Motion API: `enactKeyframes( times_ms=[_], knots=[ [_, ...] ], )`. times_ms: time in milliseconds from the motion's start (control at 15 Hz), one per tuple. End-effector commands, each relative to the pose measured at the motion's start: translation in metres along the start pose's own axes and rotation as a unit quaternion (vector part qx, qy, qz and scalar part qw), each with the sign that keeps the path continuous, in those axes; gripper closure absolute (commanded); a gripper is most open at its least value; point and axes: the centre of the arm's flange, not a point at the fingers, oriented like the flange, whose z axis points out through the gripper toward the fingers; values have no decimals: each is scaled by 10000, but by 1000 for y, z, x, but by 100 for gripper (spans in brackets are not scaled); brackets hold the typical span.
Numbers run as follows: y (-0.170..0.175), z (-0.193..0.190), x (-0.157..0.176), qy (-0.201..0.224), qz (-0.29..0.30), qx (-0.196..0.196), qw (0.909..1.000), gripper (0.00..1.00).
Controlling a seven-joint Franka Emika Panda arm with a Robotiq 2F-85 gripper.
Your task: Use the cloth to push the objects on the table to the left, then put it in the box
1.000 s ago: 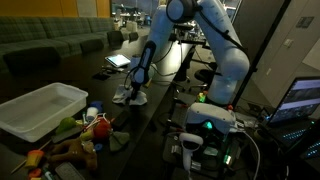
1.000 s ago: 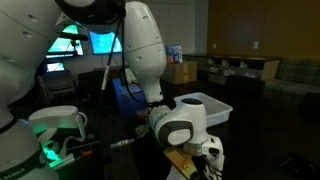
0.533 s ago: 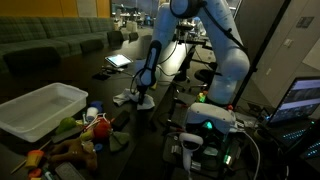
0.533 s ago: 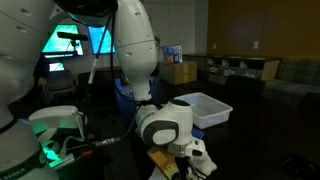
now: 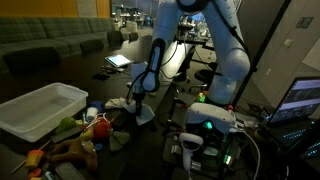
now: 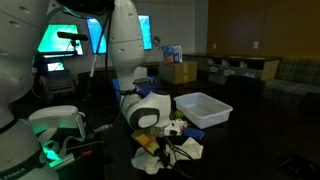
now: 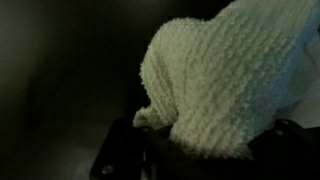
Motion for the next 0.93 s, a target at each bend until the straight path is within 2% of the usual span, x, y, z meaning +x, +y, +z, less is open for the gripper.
enactKeyframes(
  times_ms=[0, 533, 667, 867],
  knots=[
    [-40, -9, 18, 251, -347, 168, 9989, 100],
    [-126, -3, 42, 323, -858, 567, 9942, 100],
    [-141, -1, 52, 417, -791, 568, 9944, 100],
    [-161, 1, 71, 705, -632, 284, 9951, 100]
  ],
)
